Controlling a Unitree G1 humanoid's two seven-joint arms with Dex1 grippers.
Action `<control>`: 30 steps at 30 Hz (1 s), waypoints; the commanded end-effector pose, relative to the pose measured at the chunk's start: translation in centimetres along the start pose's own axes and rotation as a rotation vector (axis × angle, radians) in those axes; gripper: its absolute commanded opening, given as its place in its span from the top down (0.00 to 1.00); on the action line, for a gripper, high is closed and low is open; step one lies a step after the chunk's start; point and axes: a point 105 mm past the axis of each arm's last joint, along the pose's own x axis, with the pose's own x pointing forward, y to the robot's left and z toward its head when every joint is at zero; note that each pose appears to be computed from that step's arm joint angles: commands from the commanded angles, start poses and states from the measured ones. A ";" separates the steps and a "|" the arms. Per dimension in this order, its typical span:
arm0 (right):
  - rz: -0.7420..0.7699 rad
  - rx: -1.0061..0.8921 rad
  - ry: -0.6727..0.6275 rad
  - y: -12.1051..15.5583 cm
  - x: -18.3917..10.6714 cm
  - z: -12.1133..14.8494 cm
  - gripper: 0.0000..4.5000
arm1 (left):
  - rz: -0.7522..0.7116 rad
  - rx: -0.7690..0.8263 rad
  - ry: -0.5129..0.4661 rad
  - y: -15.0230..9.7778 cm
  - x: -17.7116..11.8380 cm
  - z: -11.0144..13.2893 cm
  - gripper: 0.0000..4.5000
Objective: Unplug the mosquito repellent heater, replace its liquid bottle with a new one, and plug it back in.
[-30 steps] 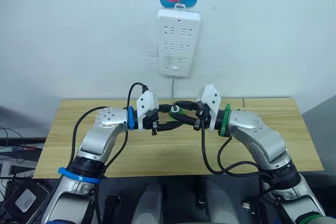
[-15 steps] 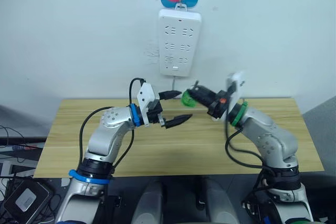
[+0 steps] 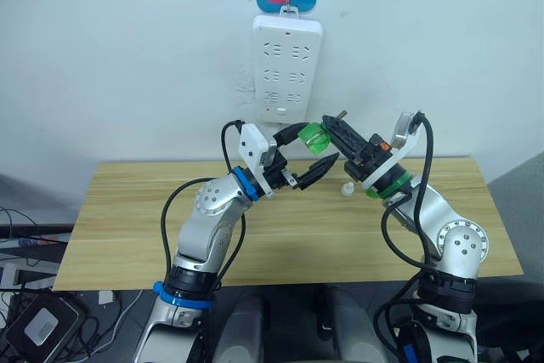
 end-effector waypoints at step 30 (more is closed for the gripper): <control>0.007 -0.223 0.241 1.2 -2.9 -0.6 0.28 | -0.036 0.023 -0.008 0.5 0.3 0.9 0.50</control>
